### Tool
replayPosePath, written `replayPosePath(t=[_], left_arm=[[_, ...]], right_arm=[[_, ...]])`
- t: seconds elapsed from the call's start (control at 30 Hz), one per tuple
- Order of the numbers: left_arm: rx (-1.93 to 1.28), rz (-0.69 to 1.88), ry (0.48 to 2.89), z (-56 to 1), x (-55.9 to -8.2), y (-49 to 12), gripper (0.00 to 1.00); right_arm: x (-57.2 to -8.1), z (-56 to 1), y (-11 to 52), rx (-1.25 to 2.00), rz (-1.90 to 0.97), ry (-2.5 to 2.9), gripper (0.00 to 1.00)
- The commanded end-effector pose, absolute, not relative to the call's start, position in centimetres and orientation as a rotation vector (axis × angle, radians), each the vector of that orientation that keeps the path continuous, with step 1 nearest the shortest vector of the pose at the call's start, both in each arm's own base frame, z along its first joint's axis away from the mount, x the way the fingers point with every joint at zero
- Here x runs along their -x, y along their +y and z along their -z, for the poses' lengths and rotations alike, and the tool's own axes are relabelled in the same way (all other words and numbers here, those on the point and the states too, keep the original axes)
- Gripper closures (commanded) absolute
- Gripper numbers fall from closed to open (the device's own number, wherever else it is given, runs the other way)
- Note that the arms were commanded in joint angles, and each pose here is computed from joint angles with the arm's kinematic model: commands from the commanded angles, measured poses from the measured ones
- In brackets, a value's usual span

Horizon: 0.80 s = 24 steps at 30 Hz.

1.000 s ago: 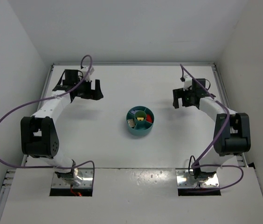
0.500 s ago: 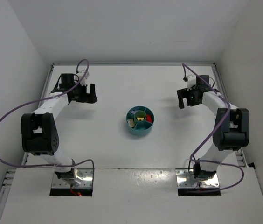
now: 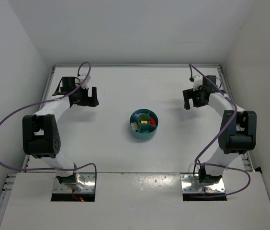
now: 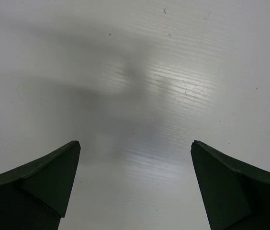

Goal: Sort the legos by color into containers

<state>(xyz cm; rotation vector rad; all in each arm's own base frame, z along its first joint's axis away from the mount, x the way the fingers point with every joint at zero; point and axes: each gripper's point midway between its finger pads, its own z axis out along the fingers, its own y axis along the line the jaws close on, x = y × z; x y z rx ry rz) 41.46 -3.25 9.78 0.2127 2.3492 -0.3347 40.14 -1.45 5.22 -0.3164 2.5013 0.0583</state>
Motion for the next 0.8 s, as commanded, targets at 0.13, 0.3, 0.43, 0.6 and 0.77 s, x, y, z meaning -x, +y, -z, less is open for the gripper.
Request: replayPosePath(t=[0.13, 0.3, 0.43, 0.6, 0.77], left_arm=[[-0.218, 0.336, 2.298, -10.8, -42.1, -2.9, 0.0], [-0.245, 0.334, 2.283, -11.2, -42.1, -3.0, 0.0], [-0.246, 0.332, 2.275, -11.6, -42.4, -3.0, 0.0], [-0.245, 0.334, 2.283, -11.2, -42.1, -3.0, 0.0], [-0.255, 0.33, 2.282, -11.2, -42.2, -3.0, 0.0]], right_arm=[[-42.2, -6.7, -1.5, 0.317, -0.053, 2.438, 0.01], [-42.2, -6.8, -1.2, 0.324, -0.075, 2.434, 0.01], [-42.2, -6.4, -1.1, 0.328, -0.089, 2.441, 0.01], [-41.9, -5.9, -1.0, 0.328, -0.094, 2.459, 0.01], [-42.2, -5.9, -1.1, 0.339, -0.09, 2.457, 0.01]])
